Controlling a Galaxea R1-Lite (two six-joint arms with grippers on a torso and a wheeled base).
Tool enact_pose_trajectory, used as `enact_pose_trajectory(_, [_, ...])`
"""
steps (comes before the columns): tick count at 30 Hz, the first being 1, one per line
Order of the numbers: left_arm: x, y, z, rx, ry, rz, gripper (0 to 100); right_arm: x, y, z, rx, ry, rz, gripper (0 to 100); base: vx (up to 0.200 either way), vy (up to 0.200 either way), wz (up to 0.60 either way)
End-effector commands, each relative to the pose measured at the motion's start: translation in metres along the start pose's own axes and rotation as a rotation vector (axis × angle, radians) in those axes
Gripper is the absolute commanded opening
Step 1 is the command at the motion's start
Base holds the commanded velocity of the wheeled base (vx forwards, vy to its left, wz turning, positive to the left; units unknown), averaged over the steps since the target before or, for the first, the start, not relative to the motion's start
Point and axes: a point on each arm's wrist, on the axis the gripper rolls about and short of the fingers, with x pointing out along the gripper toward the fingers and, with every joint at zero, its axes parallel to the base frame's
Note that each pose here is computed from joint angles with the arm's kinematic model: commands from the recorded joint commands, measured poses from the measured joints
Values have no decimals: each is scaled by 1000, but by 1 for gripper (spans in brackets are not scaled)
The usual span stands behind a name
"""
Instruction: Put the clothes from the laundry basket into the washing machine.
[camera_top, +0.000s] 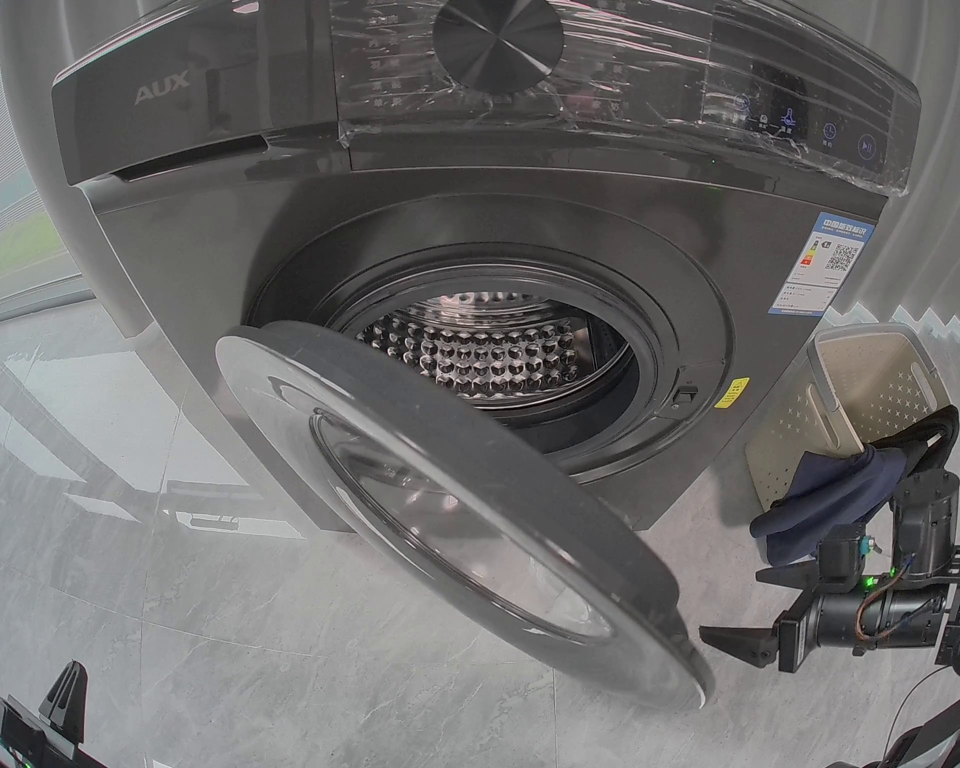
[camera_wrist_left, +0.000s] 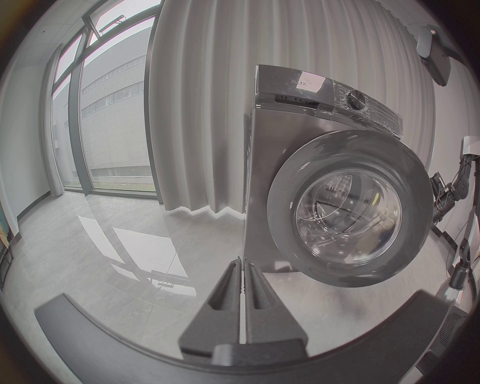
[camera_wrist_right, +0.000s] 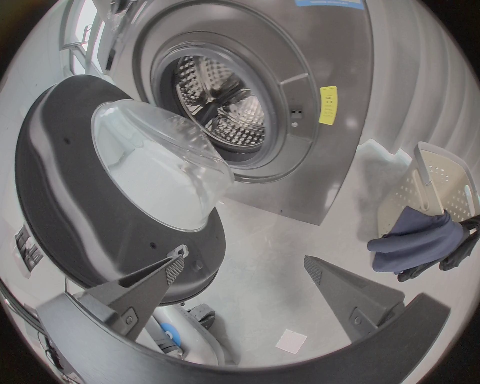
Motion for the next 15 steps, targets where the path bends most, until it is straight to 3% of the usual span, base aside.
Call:
enact_pose_trajectory(1, [0,0,-5,-1,4,0,0,-14,6,-6,-18,-31,34,100,0,0,0])
enact_pose_trajectory(8, [0,0,-5,1,4,1,0,14,-11,19,55,-24,-81,100,0,0,0])
enact_pose_trajectory(11, [0,0,-5,1,4,0,0,22,-9,21,50,-12,-71,100,-200,0,0])
enact_pose_trajectory(15, [0,0,-5,1,6,0,0,32,5,24,39,6,-8,100,-150,0,0])
